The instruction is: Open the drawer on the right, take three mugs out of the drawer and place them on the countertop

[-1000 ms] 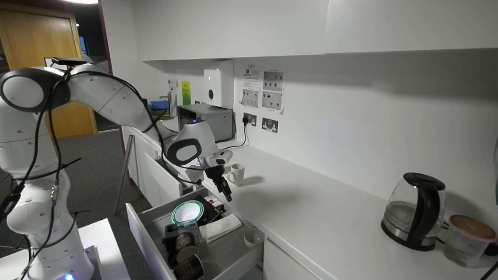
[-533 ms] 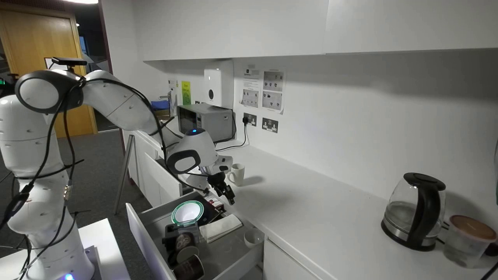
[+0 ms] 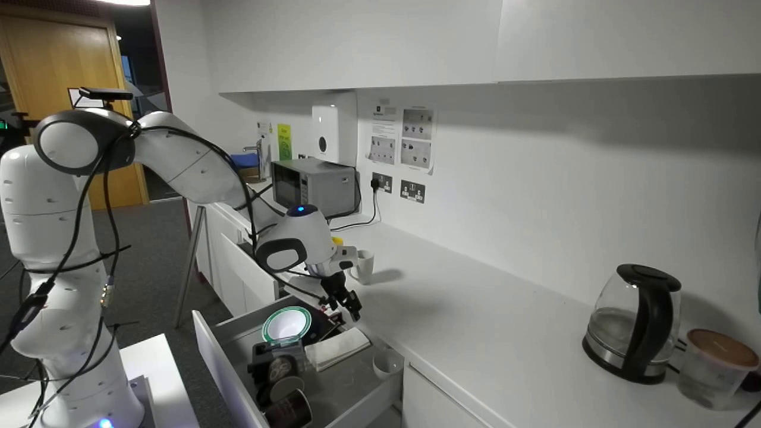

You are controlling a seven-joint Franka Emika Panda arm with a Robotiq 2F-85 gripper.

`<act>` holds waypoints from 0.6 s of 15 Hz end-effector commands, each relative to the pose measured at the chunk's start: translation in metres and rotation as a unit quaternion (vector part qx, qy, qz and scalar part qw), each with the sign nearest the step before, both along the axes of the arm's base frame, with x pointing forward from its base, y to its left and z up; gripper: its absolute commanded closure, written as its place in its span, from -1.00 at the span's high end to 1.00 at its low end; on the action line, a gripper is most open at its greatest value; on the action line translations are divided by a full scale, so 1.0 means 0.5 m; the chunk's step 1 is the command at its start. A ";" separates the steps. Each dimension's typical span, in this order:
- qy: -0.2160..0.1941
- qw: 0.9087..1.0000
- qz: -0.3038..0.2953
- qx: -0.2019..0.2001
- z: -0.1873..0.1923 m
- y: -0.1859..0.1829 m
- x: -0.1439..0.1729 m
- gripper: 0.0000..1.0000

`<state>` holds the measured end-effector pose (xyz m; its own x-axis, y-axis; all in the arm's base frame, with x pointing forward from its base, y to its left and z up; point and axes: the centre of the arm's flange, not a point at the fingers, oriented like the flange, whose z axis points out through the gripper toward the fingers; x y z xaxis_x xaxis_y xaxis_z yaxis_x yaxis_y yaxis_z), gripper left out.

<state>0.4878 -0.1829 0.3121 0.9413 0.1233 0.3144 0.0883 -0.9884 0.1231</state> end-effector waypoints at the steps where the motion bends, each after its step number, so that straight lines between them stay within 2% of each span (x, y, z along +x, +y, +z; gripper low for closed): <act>1: 0.013 1.000 0.011 -0.012 -0.007 -0.033 -0.008 1.00; 9: 0.037 0.998 -0.056 0.008 0.000 -0.024 -0.025 1.00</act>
